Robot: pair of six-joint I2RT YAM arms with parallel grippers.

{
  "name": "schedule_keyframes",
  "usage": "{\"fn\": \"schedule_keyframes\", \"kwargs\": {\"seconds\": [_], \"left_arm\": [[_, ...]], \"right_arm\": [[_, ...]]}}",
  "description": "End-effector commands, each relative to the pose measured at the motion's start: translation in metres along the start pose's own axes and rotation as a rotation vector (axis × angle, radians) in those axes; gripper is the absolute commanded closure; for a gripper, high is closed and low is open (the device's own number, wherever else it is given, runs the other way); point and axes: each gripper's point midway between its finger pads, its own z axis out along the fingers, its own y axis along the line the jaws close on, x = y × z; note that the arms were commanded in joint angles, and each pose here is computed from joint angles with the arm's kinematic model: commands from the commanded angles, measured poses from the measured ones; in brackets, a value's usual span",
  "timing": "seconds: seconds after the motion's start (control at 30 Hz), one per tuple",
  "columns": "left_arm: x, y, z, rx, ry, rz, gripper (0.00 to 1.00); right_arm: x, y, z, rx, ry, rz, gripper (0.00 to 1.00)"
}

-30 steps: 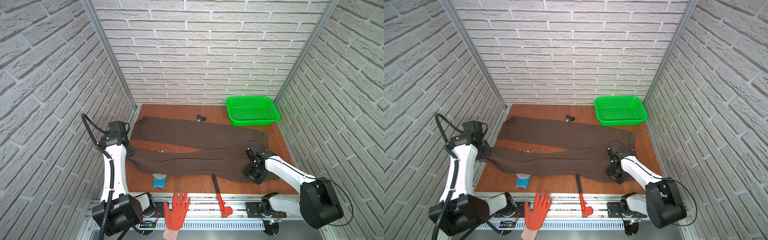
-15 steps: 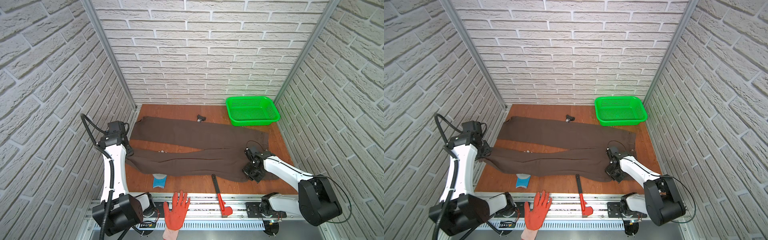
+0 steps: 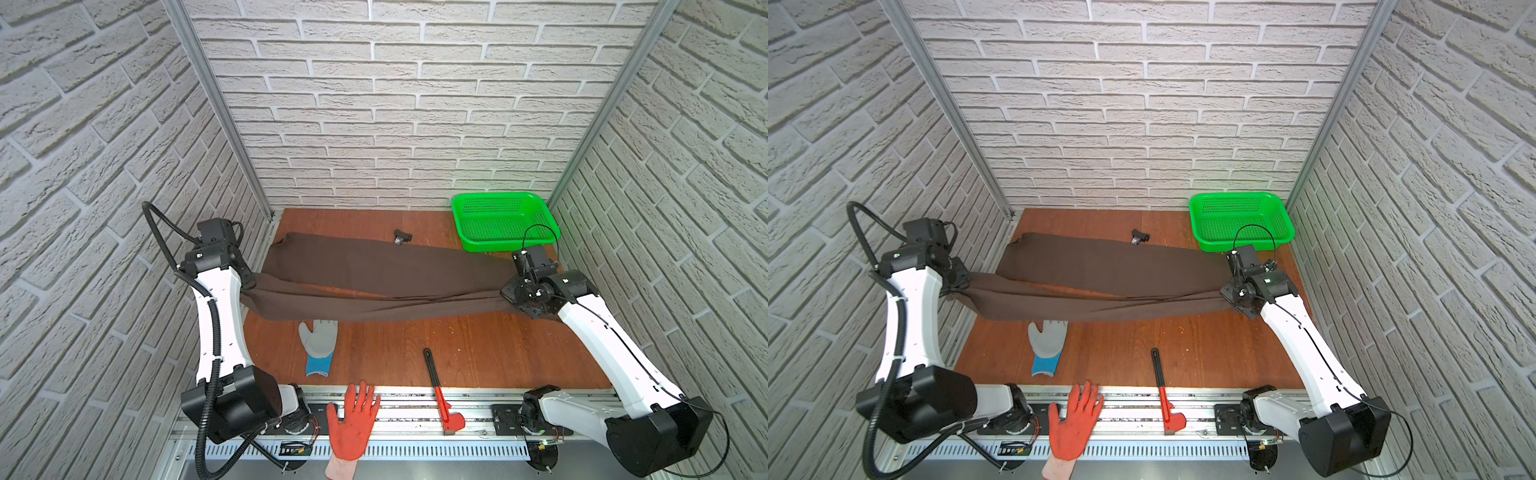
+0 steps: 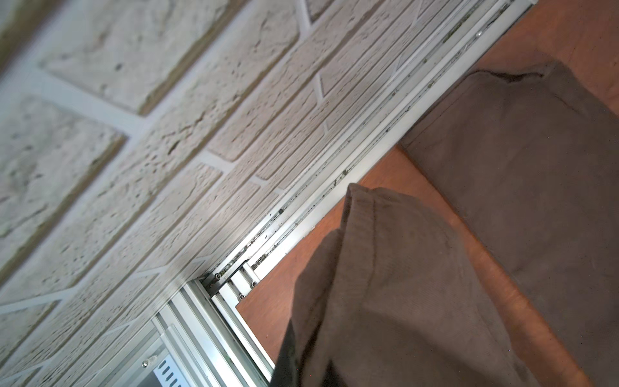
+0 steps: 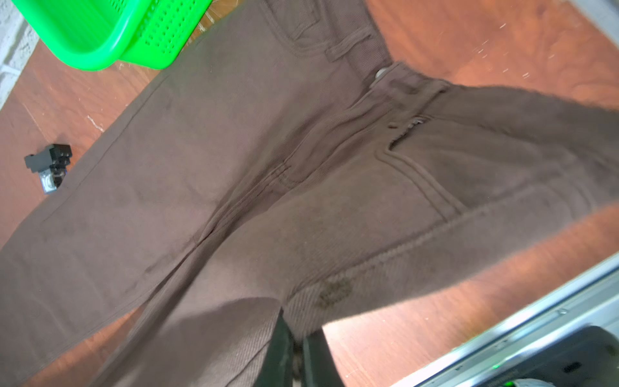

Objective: Fold and stack the trousers
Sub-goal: Smooth out the trousers at the center of the table.

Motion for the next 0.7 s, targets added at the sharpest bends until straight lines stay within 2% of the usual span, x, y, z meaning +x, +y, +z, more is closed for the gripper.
{"fn": "schedule_keyframes", "kwargs": {"seconds": [0.0,0.13,0.37,0.67], "left_arm": [[0.008,0.024,0.002,-0.076,0.040,-0.004,1.00],[0.032,0.048,0.011,-0.164,0.101,-0.008,1.00],[0.069,0.063,0.034,-0.281,0.218,0.031,1.00],[0.082,0.076,0.047,-0.396,0.283,0.077,1.00]], "right_arm": [[0.013,-0.029,0.005,0.108,0.055,-0.067,0.95],[0.027,-0.053,0.010,0.163,0.088,-0.100,0.94],[0.058,-0.092,0.027,0.258,0.172,-0.165,0.94],[0.075,-0.119,0.040,0.346,0.224,-0.249,0.95]]}}
